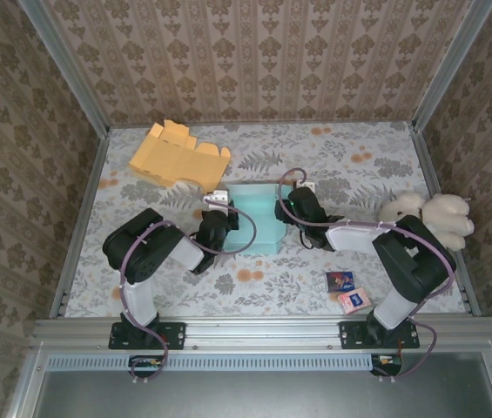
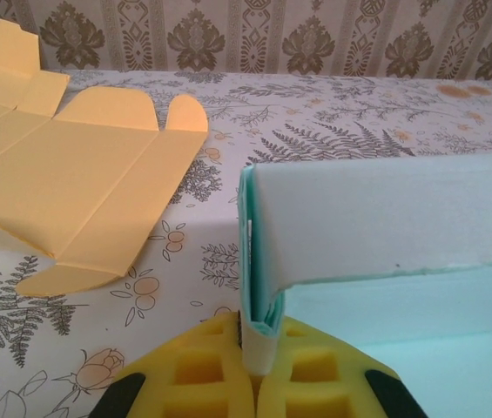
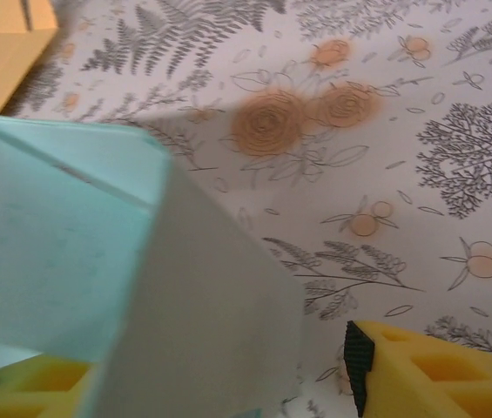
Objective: Fold the paper box
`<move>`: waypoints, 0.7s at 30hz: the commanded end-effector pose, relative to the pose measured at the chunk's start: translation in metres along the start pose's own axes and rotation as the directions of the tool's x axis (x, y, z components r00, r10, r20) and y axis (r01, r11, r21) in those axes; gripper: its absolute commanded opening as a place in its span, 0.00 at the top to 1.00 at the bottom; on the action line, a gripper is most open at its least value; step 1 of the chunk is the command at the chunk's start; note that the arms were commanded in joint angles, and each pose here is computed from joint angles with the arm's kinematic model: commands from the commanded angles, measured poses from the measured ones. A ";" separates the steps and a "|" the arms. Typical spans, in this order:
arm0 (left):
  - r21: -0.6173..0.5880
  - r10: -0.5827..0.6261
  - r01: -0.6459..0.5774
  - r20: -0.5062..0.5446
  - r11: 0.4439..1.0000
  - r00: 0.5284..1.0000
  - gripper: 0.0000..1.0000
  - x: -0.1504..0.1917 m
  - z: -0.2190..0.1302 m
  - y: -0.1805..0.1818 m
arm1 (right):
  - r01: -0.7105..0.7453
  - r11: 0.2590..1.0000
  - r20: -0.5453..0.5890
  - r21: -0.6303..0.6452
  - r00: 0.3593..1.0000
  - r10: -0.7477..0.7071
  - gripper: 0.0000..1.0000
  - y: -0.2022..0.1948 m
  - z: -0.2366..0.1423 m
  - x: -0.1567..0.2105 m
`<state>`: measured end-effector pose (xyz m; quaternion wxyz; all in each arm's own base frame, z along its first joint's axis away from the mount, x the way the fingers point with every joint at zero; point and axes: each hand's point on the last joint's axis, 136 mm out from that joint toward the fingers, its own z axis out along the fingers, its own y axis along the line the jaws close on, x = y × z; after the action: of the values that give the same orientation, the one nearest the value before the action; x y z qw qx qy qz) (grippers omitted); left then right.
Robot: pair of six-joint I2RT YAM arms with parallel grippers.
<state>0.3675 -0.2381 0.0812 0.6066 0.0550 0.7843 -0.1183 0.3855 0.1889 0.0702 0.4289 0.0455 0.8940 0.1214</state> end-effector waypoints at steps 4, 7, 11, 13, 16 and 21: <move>0.008 -0.015 0.015 0.019 1.000 1.000 1.00 -0.009 0.002 -0.008 | -0.050 0.997 0.001 -0.059 0.999 0.050 0.40 0.007 -0.006 0.006; -0.007 -0.010 0.010 0.012 1.000 1.000 1.00 -0.007 0.003 -0.006 | -0.045 0.997 -0.001 -0.061 0.999 0.045 0.40 0.018 -0.022 0.013; -0.018 -0.013 0.013 0.008 1.000 1.000 1.00 -0.008 0.004 -0.005 | -0.040 0.994 -0.005 -0.106 0.999 0.040 0.40 0.038 -0.039 0.020; -0.022 -0.016 0.016 0.009 1.000 1.000 1.00 -0.008 0.003 -0.004 | -0.051 0.990 -0.011 -0.131 0.999 0.050 0.40 0.047 -0.041 0.023; -0.017 -0.018 0.019 0.009 1.000 1.000 1.00 -0.009 0.002 -0.004 | -0.046 0.987 -0.007 -0.154 0.999 0.046 0.40 0.058 -0.037 0.019; -0.010 -0.015 0.015 0.009 1.000 1.000 1.00 -0.010 0.000 -0.006 | 0.026 0.989 0.053 -0.142 0.998 -0.019 0.40 0.066 -0.021 0.002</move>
<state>0.3682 -0.2410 0.0806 0.6032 0.0559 0.7878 -0.1116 0.3484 0.2451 0.0850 0.4254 0.0132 0.8852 0.1876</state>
